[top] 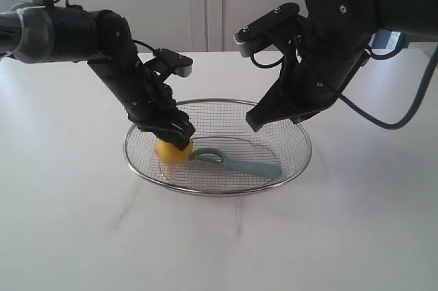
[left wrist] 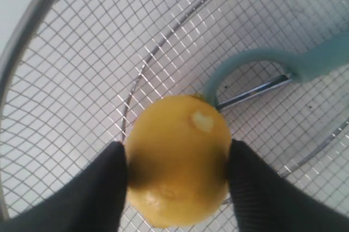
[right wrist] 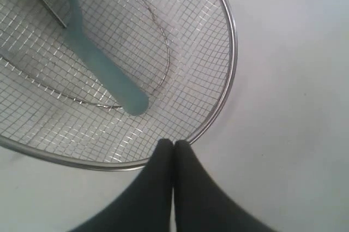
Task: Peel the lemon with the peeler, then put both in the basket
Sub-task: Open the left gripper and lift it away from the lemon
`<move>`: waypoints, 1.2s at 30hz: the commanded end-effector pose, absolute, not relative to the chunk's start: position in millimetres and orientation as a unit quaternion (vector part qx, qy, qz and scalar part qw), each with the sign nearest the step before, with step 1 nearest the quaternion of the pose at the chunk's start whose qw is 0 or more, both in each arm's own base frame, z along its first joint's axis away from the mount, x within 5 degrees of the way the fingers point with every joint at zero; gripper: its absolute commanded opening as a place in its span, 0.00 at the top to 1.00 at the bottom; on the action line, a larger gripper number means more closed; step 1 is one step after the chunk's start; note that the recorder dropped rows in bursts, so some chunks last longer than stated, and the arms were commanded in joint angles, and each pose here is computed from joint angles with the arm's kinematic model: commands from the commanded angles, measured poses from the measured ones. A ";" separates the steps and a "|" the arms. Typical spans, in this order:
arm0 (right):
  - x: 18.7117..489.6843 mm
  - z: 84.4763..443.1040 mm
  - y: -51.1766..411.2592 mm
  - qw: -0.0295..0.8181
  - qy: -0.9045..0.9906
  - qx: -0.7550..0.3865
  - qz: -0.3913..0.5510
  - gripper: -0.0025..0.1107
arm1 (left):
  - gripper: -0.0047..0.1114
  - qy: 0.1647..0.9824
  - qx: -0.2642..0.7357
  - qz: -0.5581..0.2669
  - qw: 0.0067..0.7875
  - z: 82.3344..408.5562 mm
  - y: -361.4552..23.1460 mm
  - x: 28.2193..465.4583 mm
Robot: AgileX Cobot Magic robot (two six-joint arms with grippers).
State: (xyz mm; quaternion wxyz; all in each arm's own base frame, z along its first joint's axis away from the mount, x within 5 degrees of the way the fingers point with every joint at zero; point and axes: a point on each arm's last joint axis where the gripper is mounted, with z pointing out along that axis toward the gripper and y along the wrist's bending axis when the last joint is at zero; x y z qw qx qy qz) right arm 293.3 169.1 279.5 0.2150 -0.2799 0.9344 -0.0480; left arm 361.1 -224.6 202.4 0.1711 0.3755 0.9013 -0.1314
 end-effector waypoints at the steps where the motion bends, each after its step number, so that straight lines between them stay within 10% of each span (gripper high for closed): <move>1: 291.5 281.2 167.7 0.219 0.934 -0.279 -0.046 0.98 | 0.78 0.897 0.380 -0.142 0.175 231.1 -224.0 354.1; 2: 291.5 281.2 167.7 0.219 0.934 -0.279 -0.046 0.98 | 0.96 0.894 0.386 -0.135 0.184 239.6 -222.0 352.6; 36: 291.7 281.3 167.9 0.221 0.934 -0.279 -0.045 0.98 | 0.95 0.873 0.382 -0.139 0.270 292.4 -214.4 341.6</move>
